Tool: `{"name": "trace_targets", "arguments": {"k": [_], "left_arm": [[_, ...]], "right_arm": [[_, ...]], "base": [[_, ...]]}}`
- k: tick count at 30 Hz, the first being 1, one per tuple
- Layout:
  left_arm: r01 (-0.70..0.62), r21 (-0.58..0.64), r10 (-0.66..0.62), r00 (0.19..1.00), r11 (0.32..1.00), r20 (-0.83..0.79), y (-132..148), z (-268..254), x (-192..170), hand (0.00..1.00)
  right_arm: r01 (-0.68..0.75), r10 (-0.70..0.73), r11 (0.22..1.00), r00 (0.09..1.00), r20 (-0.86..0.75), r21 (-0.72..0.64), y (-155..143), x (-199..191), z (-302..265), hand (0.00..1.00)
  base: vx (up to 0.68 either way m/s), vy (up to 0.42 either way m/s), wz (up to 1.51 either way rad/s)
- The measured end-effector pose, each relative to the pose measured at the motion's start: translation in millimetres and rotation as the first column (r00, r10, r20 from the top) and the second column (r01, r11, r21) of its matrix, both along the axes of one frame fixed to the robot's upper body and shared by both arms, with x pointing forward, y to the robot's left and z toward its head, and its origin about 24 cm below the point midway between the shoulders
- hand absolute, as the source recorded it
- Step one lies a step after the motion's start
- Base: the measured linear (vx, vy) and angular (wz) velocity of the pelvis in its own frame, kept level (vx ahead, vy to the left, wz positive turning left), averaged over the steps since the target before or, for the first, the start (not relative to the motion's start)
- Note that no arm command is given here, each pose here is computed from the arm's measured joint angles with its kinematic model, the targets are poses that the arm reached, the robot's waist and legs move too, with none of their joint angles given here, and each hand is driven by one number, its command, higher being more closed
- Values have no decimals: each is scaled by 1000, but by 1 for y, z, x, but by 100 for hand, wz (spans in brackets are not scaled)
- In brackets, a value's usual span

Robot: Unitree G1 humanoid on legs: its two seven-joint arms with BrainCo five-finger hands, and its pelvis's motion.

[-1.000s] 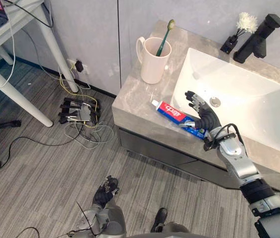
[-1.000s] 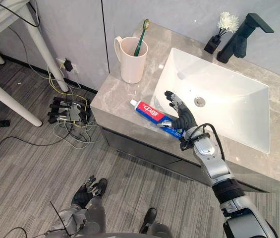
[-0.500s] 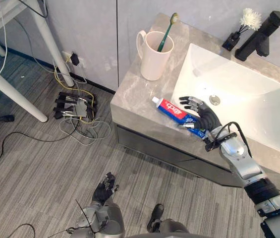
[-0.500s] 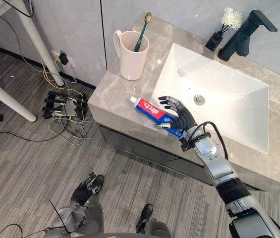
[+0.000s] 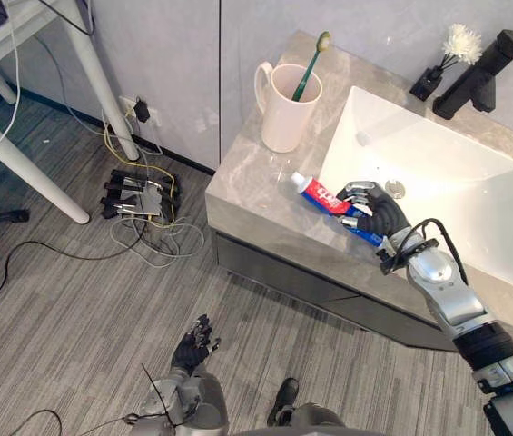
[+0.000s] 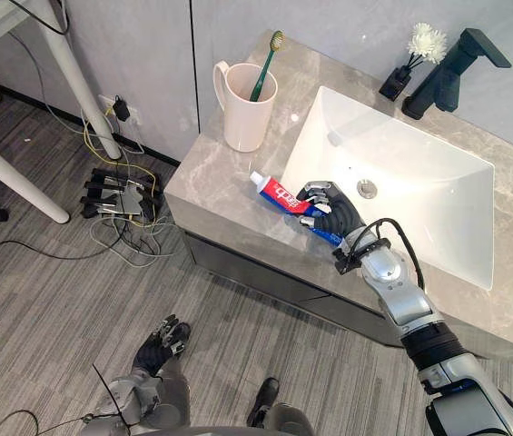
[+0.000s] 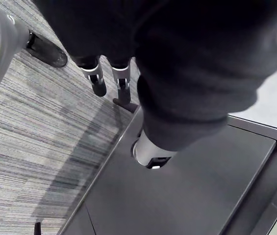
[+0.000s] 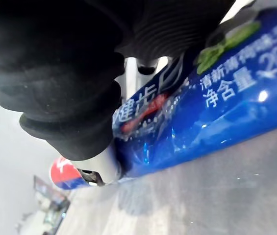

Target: Organize washtable

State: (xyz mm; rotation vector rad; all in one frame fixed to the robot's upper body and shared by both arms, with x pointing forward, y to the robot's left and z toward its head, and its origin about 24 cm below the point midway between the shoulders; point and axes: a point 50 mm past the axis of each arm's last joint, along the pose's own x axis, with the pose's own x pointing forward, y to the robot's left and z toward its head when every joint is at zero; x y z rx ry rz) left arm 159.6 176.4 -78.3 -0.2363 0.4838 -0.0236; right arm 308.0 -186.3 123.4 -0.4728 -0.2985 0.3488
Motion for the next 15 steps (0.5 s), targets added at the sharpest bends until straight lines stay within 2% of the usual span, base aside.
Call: {"name": "trace_targets", "arguments": {"k": [3, 8, 11, 15], "left_arm": [[2, -73, 9, 989, 997, 145, -6, 31, 13, 0], [56, -235, 41, 921, 970, 389, -15, 94, 36, 0], [104, -339, 92, 851, 935, 517, -12, 135, 47, 0], [259, -463, 116, 761, 848, 639, -23, 183, 62, 0]], "right_arm": [[20, -20, 1000, 1000, -5, 3, -3, 2, 2, 100], [27, -27, 999, 999, -23, 20, 1, 5, 2, 100], [-44, 44, 998, 999, 11, 41, 18, -1, 11, 100], [-183, 172, 979, 978, 117, 86, 53, -16, 29, 100]], "base": [[0, 0, 0], [0, 0, 0], [-24, 8, 5], [-63, -7, 9]]}}
